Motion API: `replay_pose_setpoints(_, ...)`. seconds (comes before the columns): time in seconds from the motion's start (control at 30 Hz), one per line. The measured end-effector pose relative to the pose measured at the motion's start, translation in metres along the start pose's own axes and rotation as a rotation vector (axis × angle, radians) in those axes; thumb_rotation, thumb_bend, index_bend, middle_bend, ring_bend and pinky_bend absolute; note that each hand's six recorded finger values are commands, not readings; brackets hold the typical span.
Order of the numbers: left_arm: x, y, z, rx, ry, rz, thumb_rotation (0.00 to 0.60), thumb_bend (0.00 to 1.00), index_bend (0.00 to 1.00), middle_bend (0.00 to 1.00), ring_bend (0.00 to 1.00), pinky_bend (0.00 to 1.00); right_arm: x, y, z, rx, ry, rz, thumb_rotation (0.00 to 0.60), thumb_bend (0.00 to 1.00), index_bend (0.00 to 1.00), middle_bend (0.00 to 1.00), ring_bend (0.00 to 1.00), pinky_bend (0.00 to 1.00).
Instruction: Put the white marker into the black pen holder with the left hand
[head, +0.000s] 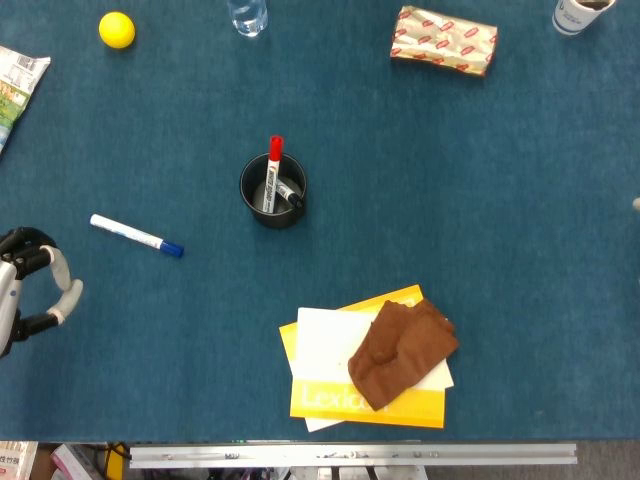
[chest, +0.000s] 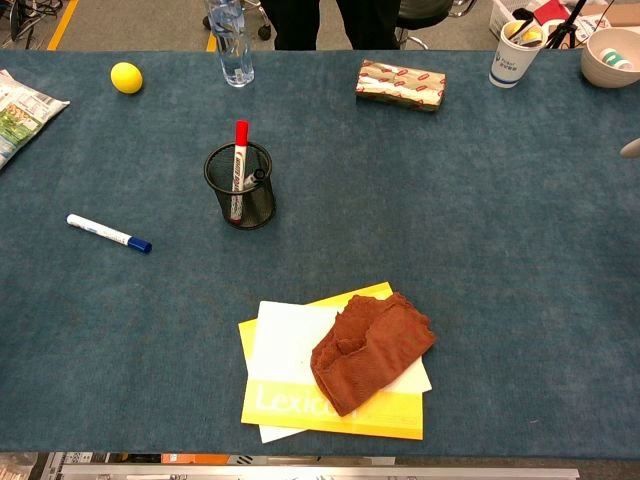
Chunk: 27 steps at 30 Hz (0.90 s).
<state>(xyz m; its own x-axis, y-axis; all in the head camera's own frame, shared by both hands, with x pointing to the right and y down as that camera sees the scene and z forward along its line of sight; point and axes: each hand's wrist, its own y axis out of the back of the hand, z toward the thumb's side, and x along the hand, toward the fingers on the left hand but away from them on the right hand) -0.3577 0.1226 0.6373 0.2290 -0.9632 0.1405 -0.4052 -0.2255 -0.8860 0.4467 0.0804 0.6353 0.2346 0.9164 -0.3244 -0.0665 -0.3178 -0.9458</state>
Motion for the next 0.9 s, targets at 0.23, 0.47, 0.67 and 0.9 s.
replay_pose_setpoints(0.23, 0.0004, 0.0009, -0.0010, -0.002, 0.004, 0.002, 0.600, 0.30, 0.67, 0.60, 0.39, 0.48, -0.0016, -0.0036, -0.0003, 0.002, -0.002, 0.011, 0.600, 0.00, 0.30, 0.30, 0.19, 0.26)
replay_pose_setpoints(0.47, 0.0005, -0.0001, -0.0017, 0.004, 0.008, 0.004, 0.600, 0.30, 0.66, 0.59, 0.39, 0.49, -0.0020, -0.0024, -0.0006, -0.002, -0.002, 0.006, 0.600, 0.00, 0.30, 0.30, 0.19, 0.26)
replay_pose_setpoints(0.67, 0.0008, -0.0014, -0.0043, 0.012, 0.017, 0.000, 0.600, 0.30, 0.65, 0.59, 0.38, 0.49, -0.0055, -0.0054, -0.0032, -0.003, -0.005, 0.017, 0.600, 0.00, 0.30, 0.30, 0.19, 0.26)
replay_pose_setpoints(0.9, -0.0005, -0.0019, -0.0040, 0.021, 0.018, -0.004, 0.600, 0.30, 0.65, 0.59, 0.38, 0.49, -0.0058, -0.0055, -0.0021, -0.008, 0.001, 0.015, 0.600, 0.00, 0.30, 0.30, 0.19, 0.26)
